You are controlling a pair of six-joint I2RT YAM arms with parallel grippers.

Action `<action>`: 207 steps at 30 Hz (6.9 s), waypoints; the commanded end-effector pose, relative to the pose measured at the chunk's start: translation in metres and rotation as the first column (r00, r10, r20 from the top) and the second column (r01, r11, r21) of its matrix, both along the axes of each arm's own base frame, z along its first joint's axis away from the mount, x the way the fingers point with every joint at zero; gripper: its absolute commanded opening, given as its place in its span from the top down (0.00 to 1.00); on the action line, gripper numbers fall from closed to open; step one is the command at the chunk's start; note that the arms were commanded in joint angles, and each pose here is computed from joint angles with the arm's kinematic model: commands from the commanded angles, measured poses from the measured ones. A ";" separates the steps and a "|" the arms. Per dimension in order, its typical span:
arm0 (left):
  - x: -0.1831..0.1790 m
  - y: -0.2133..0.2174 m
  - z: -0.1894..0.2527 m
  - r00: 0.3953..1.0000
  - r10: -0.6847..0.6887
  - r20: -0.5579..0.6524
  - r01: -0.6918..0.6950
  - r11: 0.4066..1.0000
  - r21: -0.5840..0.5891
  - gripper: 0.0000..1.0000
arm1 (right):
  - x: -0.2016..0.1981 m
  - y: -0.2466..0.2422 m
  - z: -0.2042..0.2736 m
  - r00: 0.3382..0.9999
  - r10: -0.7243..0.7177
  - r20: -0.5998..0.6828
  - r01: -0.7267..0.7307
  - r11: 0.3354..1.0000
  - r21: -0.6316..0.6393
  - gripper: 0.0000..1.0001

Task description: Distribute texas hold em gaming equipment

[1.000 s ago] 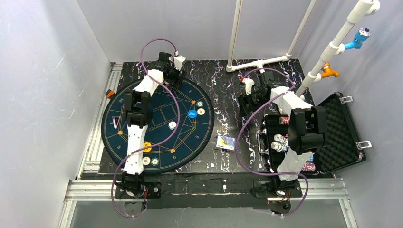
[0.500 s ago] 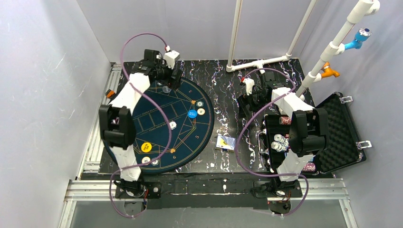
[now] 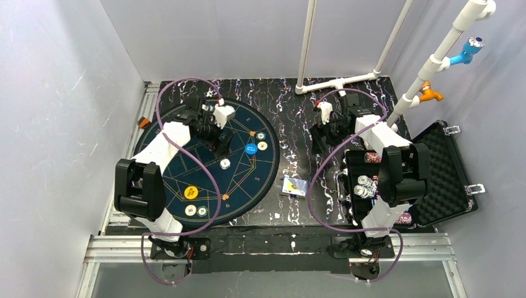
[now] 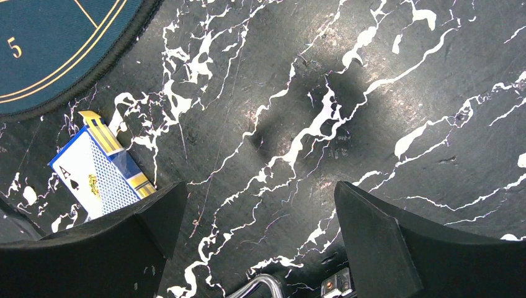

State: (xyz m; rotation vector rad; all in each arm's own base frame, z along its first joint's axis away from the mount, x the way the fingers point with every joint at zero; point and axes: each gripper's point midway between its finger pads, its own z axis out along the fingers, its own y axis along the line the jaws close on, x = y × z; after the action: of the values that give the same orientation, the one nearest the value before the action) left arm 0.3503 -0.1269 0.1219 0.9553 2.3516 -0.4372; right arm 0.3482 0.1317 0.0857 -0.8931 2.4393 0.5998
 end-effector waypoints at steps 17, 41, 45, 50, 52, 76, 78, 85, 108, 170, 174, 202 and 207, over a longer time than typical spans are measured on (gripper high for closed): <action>-0.040 -0.007 -0.072 0.990 -0.093 -0.107 0.114 0.970 0.214 0.30 | 0.000 0.000 0.009 1.000 0.003 0.026 -0.003 1.000 0.011 0.02; -0.033 -0.014 -0.087 0.986 -0.098 -0.137 0.127 0.967 0.220 0.59 | 0.000 0.000 0.005 1.000 0.009 0.009 -0.009 1.000 0.008 0.02; -0.031 -0.016 -0.076 0.988 -0.098 -0.122 0.122 0.970 0.211 0.66 | -0.001 0.000 0.004 1.000 0.011 0.004 -0.011 1.000 0.008 0.02; -0.030 -0.020 -0.060 0.990 -0.094 -0.101 0.112 0.976 0.189 0.68 | -0.002 0.001 0.004 1.000 0.013 0.001 -0.013 1.000 0.012 0.02; -0.028 -0.021 -0.053 0.991 -0.098 -0.088 0.113 0.977 0.183 0.68 | -0.001 0.001 0.005 1.000 0.013 0.001 -0.013 1.000 0.013 0.02; -0.007 -0.170 -0.075 0.931 -0.354 -0.090 0.364 0.920 0.146 0.58 | 0.011 -0.015 0.011 0.996 -0.061 0.059 0.063 0.997 -0.033 0.02; -0.005 -0.169 -0.078 0.932 -0.352 -0.091 0.363 0.918 0.158 0.54 | 0.011 -0.015 0.011 0.996 -0.060 0.059 0.062 0.997 -0.034 0.02; -0.014 -0.171 -0.053 0.932 -0.353 -0.086 0.361 0.926 0.112 0.27 | 0.011 -0.015 0.012 0.997 -0.058 0.059 0.060 0.998 -0.031 0.02; -0.027 -0.017 -0.033 0.990 -0.113 -0.086 0.126 0.977 0.172 0.28 | 0.008 -0.012 0.009 0.998 -0.047 0.040 0.048 0.999 -0.021 0.02; -0.148 0.136 -0.017 0.971 -0.010 -0.239 0.036 0.994 0.105 0.85 | 0.004 -0.008 0.005 1.000 -0.027 0.004 0.027 1.000 -0.001 0.02; -0.165 0.147 -0.034 0.960 -0.018 -0.278 0.049 0.993 0.103 0.84 | 0.004 -0.008 0.004 1.000 -0.025 0.004 0.025 1.000 -0.002 0.02; -0.188 0.159 -0.074 0.971 -0.046 -0.235 0.100 0.969 0.225 0.24 | -0.005 0.000 0.012 0.999 0.027 0.020 -0.028 0.999 0.034 0.02; -0.158 0.154 -0.030 0.992 0.002 -0.128 0.022 0.982 0.185 0.02 | -0.015 0.011 0.022 0.991 0.106 0.086 -0.104 0.994 -0.025 0.02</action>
State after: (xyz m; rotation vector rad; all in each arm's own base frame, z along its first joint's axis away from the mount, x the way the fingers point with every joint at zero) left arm 0.1687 0.0334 0.0534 1.1378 2.6331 -0.3064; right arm 0.3455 0.1315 0.0867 -0.9200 2.4274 0.6045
